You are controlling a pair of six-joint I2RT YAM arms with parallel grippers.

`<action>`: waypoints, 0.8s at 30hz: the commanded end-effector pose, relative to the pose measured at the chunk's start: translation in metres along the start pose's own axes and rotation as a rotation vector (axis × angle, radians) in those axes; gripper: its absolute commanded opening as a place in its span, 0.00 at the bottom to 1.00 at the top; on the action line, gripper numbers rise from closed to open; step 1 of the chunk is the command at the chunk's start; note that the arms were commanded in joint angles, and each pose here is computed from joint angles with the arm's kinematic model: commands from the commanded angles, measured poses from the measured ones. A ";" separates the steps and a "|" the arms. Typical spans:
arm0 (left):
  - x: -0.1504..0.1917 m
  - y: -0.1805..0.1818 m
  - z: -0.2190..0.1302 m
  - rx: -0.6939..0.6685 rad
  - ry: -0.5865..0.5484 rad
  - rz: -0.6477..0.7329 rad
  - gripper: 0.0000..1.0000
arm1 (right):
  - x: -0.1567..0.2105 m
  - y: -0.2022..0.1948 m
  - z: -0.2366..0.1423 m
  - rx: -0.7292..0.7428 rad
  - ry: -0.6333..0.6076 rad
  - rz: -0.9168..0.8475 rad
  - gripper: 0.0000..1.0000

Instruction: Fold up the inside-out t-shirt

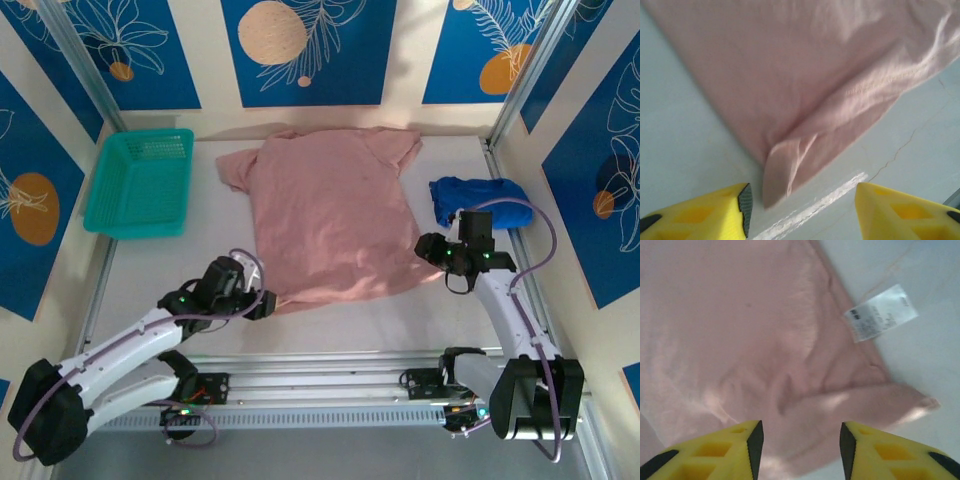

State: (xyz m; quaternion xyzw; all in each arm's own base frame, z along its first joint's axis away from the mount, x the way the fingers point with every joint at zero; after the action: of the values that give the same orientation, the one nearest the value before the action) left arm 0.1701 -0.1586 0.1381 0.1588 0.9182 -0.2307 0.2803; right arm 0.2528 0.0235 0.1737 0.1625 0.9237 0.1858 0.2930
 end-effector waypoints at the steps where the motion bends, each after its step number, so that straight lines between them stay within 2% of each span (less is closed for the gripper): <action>1: -0.039 -0.031 -0.002 -0.013 -0.131 0.171 0.58 | -0.005 0.017 0.000 -0.082 -0.020 -0.041 0.50; 7: -0.052 -0.128 0.075 0.107 0.032 0.695 0.56 | -0.018 0.025 0.004 -0.098 -0.027 -0.055 0.52; 10: -0.044 -0.159 0.113 0.186 0.105 0.852 0.55 | -0.022 0.022 0.001 -0.078 -0.038 -0.055 0.51; 15: -0.034 -0.180 0.158 0.227 0.185 0.963 0.52 | -0.023 0.014 -0.006 -0.079 -0.069 -0.017 0.52; 21: -0.035 -0.175 0.190 0.158 0.221 1.000 0.46 | -0.018 0.011 -0.007 -0.079 -0.063 -0.008 0.51; 24: -0.035 -0.170 0.197 0.151 0.232 0.991 0.38 | -0.015 0.010 -0.006 -0.089 -0.056 -0.005 0.51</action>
State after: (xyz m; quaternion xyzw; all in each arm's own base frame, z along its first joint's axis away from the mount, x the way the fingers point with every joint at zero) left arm 0.2037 -0.4081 0.0780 0.6092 0.7429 -0.1353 0.2423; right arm 0.2682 0.0224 0.1908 0.1551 0.9084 0.2064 0.3288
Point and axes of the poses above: each hand's point on the last joint's axis, 136 mm out from that joint toward the fingers, its own z axis out along the fingers, its own y axis along the line the jaws close on, x = y × z, the point moved 6 cm from there along -z, back along the fingers, and after that the axes turned 1 degree about -z, right-handed, at the moved point
